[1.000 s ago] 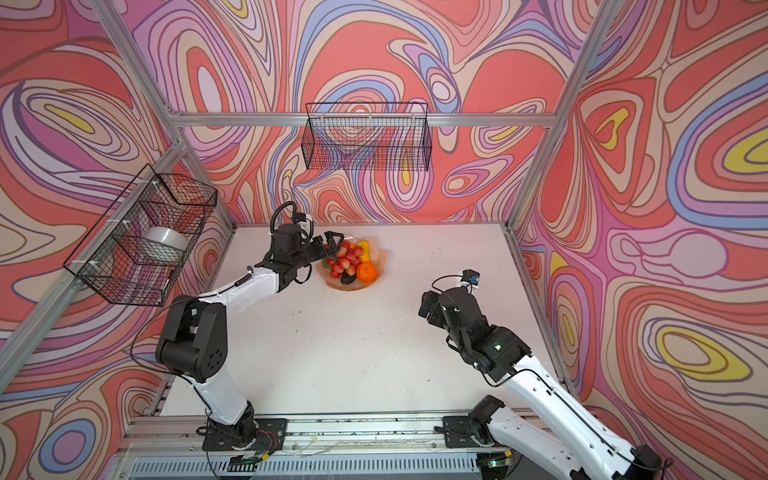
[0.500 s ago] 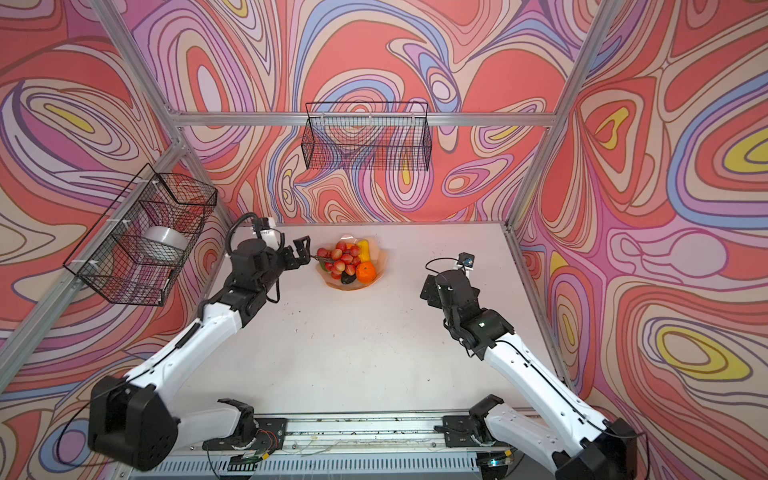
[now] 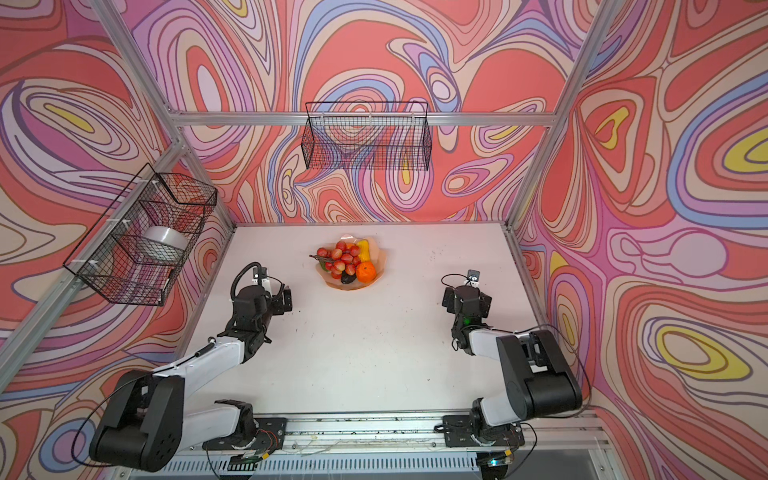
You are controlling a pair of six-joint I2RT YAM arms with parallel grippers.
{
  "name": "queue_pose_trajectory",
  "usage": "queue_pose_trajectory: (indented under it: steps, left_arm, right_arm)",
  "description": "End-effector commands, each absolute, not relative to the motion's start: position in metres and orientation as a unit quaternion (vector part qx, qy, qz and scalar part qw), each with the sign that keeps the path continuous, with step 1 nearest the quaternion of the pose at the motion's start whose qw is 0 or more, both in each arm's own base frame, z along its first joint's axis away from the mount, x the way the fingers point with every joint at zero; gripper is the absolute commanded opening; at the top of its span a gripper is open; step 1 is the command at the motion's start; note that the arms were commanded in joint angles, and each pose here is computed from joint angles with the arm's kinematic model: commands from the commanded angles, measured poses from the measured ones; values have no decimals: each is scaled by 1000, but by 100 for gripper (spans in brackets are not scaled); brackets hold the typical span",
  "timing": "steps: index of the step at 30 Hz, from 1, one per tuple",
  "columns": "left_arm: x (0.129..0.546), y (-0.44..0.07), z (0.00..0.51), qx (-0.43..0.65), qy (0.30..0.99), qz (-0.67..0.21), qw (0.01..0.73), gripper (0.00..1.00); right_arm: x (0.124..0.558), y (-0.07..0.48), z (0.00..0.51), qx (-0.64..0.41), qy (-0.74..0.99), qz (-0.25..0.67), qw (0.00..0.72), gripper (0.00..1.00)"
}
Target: Place and organize the fake fruits in the fruit bowl
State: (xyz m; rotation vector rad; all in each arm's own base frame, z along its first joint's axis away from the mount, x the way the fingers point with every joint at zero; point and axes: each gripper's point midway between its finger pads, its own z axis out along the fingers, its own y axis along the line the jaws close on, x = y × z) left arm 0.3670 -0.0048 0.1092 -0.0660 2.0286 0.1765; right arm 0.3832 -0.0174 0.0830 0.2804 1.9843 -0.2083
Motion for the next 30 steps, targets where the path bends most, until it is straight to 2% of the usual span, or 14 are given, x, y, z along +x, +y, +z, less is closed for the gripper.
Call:
queue_pose_trajectory:
  steps: [1, 4, 7, 12, 17, 21, 30]
  left_arm:
    - [381, -4, 117, -3, 817, 87, 570, 100]
    - [389, -1, 105, -3, 811, 88, 578, 100]
    - [392, 7, 94, -20, 823, 54, 565, 100]
    - [393, 6, 86, -14, 832, 23, 555, 100]
    - [394, 9, 87, -20, 826, 28, 562, 100]
    - [387, 32, 92, -83, 811, 76, 574, 100]
    - [388, 28, 91, -71, 814, 69, 573, 100]
  right_arm:
    - [400, -22, 131, 103, 763, -97, 631, 98]
    - [402, -21, 119, 93, 756, -89, 641, 98]
    - [406, -17, 110, 78, 750, -87, 651, 98]
    - [410, -18, 103, 81, 767, -88, 630, 98]
    - [416, -17, 102, 78, 772, -91, 624, 98]
    - [417, -17, 102, 79, 773, -90, 623, 98]
    - [416, -17, 102, 79, 773, -91, 623, 98]
